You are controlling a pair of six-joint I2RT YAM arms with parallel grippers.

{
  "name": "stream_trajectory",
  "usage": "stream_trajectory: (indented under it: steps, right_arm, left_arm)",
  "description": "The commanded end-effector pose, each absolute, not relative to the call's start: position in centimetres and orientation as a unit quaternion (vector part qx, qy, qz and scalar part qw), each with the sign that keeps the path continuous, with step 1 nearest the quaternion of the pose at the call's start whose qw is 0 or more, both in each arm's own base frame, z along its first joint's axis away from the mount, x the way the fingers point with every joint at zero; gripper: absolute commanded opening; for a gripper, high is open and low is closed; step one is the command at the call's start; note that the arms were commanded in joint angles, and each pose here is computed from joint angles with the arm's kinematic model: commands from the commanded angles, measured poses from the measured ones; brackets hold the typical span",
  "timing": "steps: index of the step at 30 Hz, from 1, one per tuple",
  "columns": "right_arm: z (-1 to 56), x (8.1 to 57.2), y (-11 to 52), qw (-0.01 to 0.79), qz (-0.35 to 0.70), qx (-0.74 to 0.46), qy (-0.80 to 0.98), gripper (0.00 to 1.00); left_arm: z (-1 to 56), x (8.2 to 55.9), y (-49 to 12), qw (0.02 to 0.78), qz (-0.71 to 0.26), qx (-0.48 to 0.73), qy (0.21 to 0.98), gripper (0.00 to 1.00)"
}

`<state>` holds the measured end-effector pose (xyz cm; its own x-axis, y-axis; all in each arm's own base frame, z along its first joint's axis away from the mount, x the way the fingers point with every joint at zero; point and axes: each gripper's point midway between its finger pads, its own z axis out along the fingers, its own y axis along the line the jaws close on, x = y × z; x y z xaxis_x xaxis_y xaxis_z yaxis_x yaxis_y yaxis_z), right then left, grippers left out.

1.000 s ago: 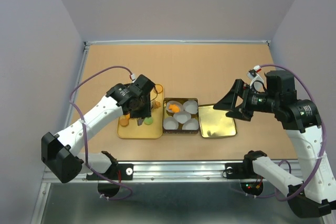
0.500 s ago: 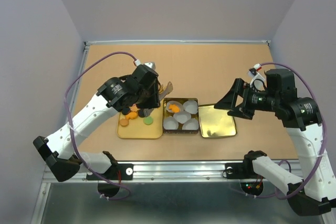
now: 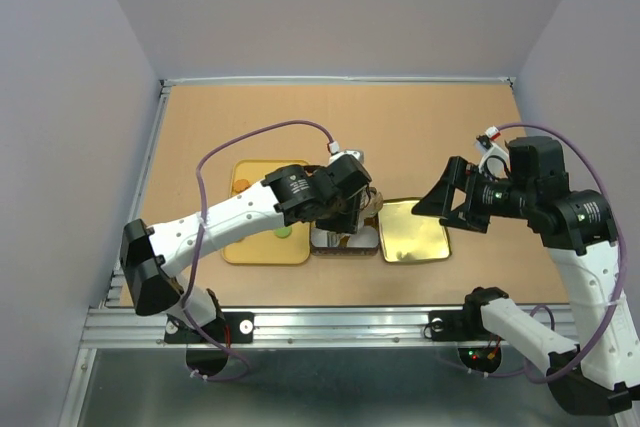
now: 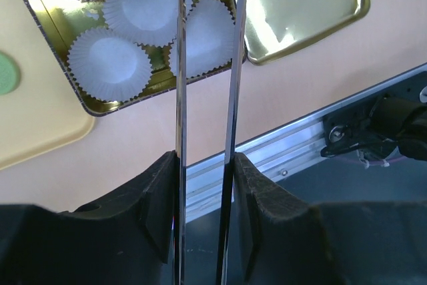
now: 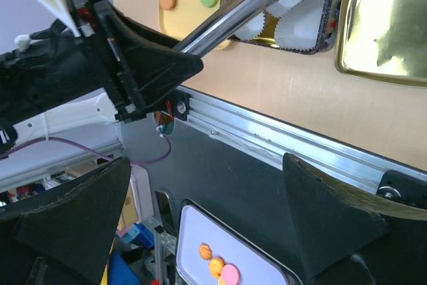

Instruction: Pack the cookies

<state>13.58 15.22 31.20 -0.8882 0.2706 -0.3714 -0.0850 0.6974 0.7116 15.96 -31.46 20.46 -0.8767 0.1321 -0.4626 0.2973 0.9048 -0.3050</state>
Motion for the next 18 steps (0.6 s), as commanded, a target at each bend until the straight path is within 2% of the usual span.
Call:
stream_trajectory:
  steps: [1,13,18]
  right_arm:
    - [32.8,13.3,14.9,0.265,0.384,0.032,0.884,1.00]
    - [32.2,13.4,14.8,0.258,0.378,0.031,0.889,1.00]
    - [31.7,13.3,14.8,0.251,0.377,0.030,0.891,1.00]
  left_arm:
    - [21.8,17.2,-32.9,0.251,-0.199,0.098,0.942,0.31]
    - [20.6,18.7,-33.2,0.265,-0.166,0.084,0.946,0.36]
    - [19.9,19.0,-33.1,0.265,-0.149,0.084,0.949,0.52]
